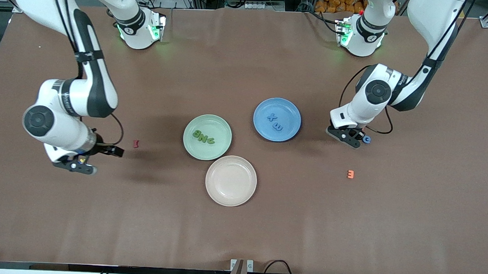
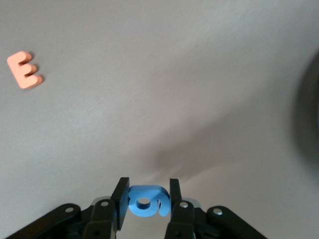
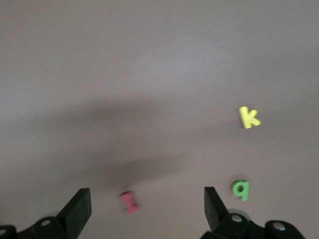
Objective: Sort letters by color into matching plates
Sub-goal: 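Reach green q with the right gripper while the left gripper carries g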
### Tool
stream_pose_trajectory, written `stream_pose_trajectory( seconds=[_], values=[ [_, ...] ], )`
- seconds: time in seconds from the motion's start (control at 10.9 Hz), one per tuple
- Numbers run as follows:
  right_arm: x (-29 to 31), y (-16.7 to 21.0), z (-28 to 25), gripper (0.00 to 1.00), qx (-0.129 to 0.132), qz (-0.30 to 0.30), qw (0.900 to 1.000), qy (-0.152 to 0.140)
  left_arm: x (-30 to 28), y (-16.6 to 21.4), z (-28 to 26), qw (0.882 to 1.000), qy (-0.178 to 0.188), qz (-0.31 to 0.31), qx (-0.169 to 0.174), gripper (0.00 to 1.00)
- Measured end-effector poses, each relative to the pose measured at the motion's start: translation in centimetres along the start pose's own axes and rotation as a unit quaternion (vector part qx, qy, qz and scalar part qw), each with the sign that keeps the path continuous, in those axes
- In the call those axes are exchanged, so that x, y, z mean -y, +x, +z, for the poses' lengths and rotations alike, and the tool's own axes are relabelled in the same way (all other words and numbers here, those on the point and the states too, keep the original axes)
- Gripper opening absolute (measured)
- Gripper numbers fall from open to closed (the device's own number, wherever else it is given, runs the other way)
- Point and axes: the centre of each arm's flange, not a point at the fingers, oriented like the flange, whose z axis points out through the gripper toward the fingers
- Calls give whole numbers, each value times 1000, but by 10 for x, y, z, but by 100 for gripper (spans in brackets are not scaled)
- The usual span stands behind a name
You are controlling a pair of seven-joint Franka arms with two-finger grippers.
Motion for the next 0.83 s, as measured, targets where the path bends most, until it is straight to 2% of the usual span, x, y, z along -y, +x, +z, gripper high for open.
stream_pose_trajectory(
  seconds=[0.18,0.28,0.46,0.64,0.83],
  values=[
    [-55,-13,42,100,-37,16,999,6,-28,19,-14,1000,3,-15,3,37],
    [-71,-23,60,100,-41,22,999,5,-39,27,-21,1000,-2,-24,2,37],
    [-85,-38,79,100,-31,31,999,3,-52,36,-29,999,-12,-40,-3,37],
    [-102,-48,91,100,-41,44,998,3,-67,43,-32,998,-14,-54,-7,37],
    [-129,-54,100,100,-39,57,998,2,-88,47,-34,998,-15,-61,-9,37]
  ],
)
